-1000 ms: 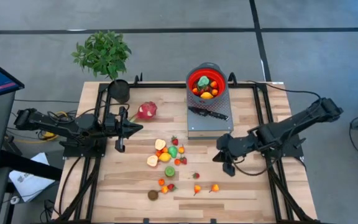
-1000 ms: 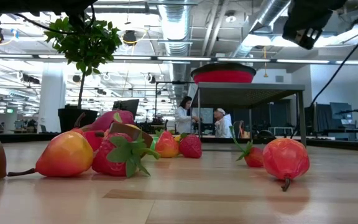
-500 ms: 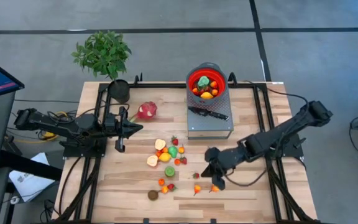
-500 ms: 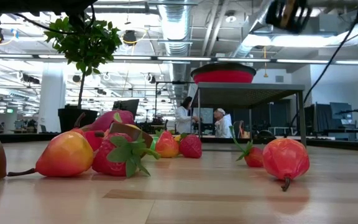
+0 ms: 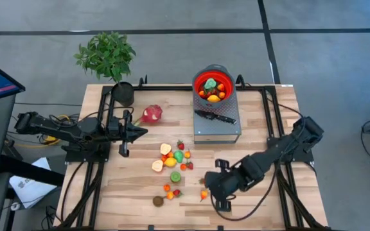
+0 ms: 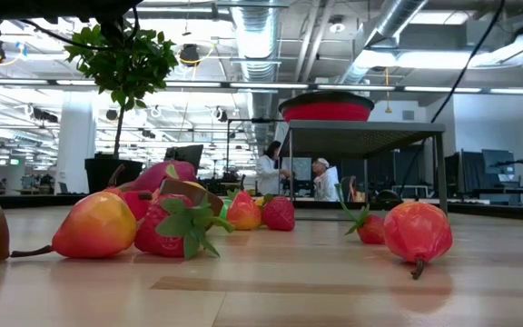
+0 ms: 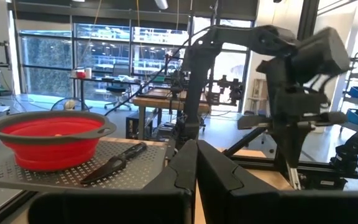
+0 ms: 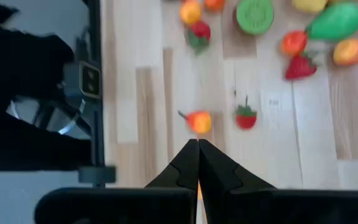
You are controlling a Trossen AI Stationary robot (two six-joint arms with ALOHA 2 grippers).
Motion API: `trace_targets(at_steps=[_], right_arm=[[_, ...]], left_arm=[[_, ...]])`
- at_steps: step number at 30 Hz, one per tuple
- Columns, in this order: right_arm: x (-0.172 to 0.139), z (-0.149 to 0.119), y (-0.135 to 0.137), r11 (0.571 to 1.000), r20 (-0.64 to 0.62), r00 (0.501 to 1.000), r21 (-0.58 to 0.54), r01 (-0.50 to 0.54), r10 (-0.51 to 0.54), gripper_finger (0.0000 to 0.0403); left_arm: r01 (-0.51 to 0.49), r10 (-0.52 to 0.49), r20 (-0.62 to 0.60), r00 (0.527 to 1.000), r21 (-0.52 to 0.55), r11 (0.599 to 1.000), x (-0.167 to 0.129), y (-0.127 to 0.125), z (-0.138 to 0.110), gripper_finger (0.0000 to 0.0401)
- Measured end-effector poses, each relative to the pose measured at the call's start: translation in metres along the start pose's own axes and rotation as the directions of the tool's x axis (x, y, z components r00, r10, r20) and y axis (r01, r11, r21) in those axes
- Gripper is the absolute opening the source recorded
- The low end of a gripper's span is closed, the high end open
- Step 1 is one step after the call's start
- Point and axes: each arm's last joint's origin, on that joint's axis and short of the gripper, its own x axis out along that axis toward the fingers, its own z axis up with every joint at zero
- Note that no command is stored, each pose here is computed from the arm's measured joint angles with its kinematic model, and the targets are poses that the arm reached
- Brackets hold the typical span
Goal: Pick & Place Fruit
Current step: Put the yellow pear into the red colander on the shelf
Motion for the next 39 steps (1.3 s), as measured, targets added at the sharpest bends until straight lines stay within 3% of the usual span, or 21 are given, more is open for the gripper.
trace_targets(at_steps=[6,11,16,21,25,31,35,39], right_arm=[[0.020,-0.021,0.015,1.000,-0.063,0.998,-0.011,0.018,-0.019,0.0000],[0.037,-0.033,0.018,0.999,0.003,0.999,0.009,-0.046,0.045,0.0000],[0.038,-0.049,0.013,0.986,0.120,0.981,0.055,-0.159,0.151,0.0000],[0.031,-0.066,-0.004,0.956,0.187,0.962,0.179,-0.234,0.200,0.0000],[0.027,-0.070,-0.012,0.940,0.195,0.961,0.241,-0.243,0.198,0.0000],[0.026,-0.065,-0.015,0.935,0.213,0.956,0.248,-0.254,0.204,0.0002],[0.030,-0.061,-0.022,0.931,0.202,0.962,0.279,-0.234,0.182,0.0021],[0.029,-0.061,-0.023,0.940,0.203,0.963,0.252,-0.229,0.179,0.0074]], left_arm=[[0.000,0.000,0.000,1.000,0.000,1.000,0.000,0.000,0.000,0.0003],[0.000,0.000,0.001,1.000,0.000,1.000,0.000,0.000,0.000,0.0003],[0.000,0.000,0.000,1.000,0.000,1.000,0.000,0.000,0.000,0.0003],[0.000,0.000,0.000,1.000,0.000,1.000,0.000,0.000,0.000,0.0003],[0.000,0.000,0.000,1.000,0.000,1.000,0.000,0.000,0.000,0.0003],[0.000,0.000,0.001,1.000,0.000,1.000,0.000,0.000,0.000,0.0003],[0.000,0.000,0.000,1.000,0.000,1.000,0.000,0.000,0.000,0.0003],[0.000,0.000,0.001,1.000,0.000,1.000,0.000,0.000,0.000,0.0003]])
